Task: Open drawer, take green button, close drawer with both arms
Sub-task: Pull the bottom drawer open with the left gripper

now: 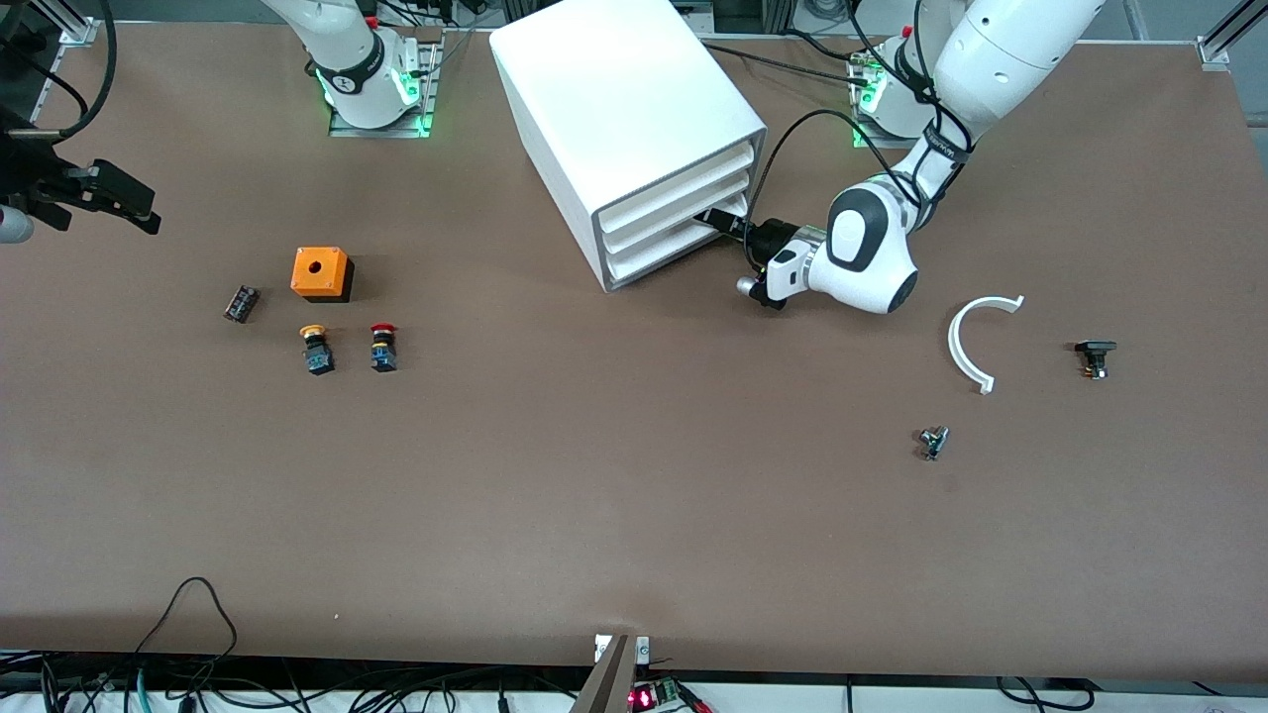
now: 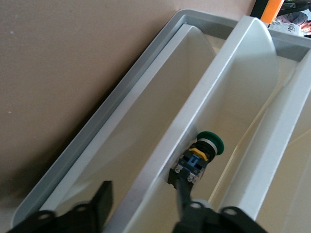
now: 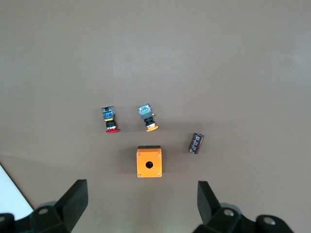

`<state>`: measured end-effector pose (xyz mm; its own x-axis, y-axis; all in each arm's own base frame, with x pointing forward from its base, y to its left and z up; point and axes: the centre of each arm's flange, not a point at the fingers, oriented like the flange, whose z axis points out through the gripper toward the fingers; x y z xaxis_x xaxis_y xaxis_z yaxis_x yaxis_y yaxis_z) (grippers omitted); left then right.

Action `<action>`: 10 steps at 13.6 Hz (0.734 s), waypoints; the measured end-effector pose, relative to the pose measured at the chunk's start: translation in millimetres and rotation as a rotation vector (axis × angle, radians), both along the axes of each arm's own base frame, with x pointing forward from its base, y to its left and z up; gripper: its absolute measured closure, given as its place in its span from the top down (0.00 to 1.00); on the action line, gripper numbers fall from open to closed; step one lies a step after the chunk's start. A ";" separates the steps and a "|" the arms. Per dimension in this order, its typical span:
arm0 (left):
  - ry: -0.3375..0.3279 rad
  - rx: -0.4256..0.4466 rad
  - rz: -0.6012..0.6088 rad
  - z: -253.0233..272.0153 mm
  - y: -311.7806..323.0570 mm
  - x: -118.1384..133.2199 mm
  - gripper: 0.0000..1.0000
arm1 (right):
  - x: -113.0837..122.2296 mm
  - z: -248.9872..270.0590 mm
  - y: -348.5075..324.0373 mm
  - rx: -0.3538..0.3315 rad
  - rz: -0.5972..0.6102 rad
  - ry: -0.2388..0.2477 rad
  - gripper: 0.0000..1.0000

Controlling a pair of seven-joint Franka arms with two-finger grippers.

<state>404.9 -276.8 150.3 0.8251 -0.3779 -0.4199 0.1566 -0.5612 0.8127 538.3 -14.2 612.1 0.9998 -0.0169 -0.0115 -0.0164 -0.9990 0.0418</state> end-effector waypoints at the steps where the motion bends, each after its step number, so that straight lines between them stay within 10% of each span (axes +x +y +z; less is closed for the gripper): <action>1: 0.000 0.003 0.001 -1.5 0.1 -0.8 0.41 | 0.4 -0.6 0.0 0.000 0.000 0.001 1.00; 5: -0.020 0.002 0.014 -0.4 0.1 4.5 0.19 | 4.0 -7.8 4.3 0.000 0.008 0.014 1.00; 10: -0.261 0.065 0.193 28.4 77.9 84.1 0.16 | 12.0 -24.5 13.4 0.003 0.035 0.046 1.00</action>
